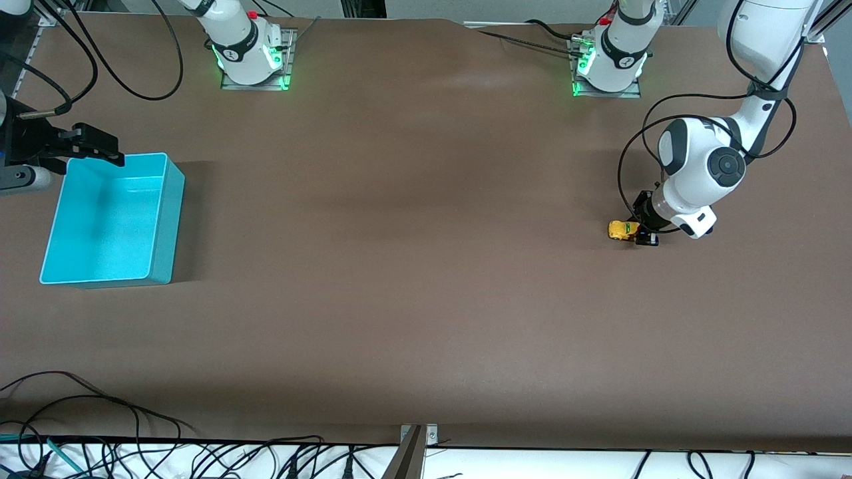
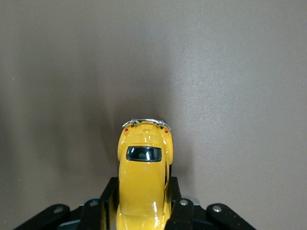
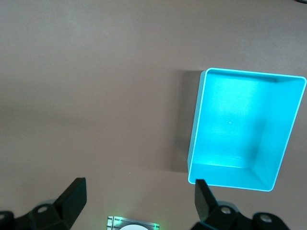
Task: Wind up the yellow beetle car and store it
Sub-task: 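Pull the car back and forth along the table with the left gripper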
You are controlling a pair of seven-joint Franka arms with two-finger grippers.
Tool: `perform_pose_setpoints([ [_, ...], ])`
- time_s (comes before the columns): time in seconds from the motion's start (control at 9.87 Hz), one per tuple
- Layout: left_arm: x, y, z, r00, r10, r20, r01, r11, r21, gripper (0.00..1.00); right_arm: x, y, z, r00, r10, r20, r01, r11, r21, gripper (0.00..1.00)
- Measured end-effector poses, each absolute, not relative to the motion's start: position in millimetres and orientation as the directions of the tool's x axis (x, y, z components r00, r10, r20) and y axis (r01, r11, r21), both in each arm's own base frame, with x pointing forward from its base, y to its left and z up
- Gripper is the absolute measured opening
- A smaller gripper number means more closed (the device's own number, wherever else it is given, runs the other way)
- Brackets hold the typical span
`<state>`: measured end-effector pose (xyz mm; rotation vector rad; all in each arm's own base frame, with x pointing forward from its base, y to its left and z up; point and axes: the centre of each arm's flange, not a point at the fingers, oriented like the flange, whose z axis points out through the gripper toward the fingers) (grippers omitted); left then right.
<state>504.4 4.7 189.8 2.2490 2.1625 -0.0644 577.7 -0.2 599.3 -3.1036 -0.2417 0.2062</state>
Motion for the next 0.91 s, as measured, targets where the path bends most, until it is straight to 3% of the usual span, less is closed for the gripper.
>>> perform_pose_setpoints([
  [0.51, 521, -61, 212, -0.029, 0.998, -0.053, 0.999, 0.03, 0.034, 0.45, 578, -3, 599, 0.979, 0.158, -0.13, 0.155, -0.987, -0.032, 1.0],
  [0.91, 520, -117, 193, -0.036, 0.998, -0.058, 0.999, 0.036, 0.004, 0.45, 578, -3, 599, 0.977, 0.166, -0.131, 0.163, -0.986, -0.034, 1.0],
])
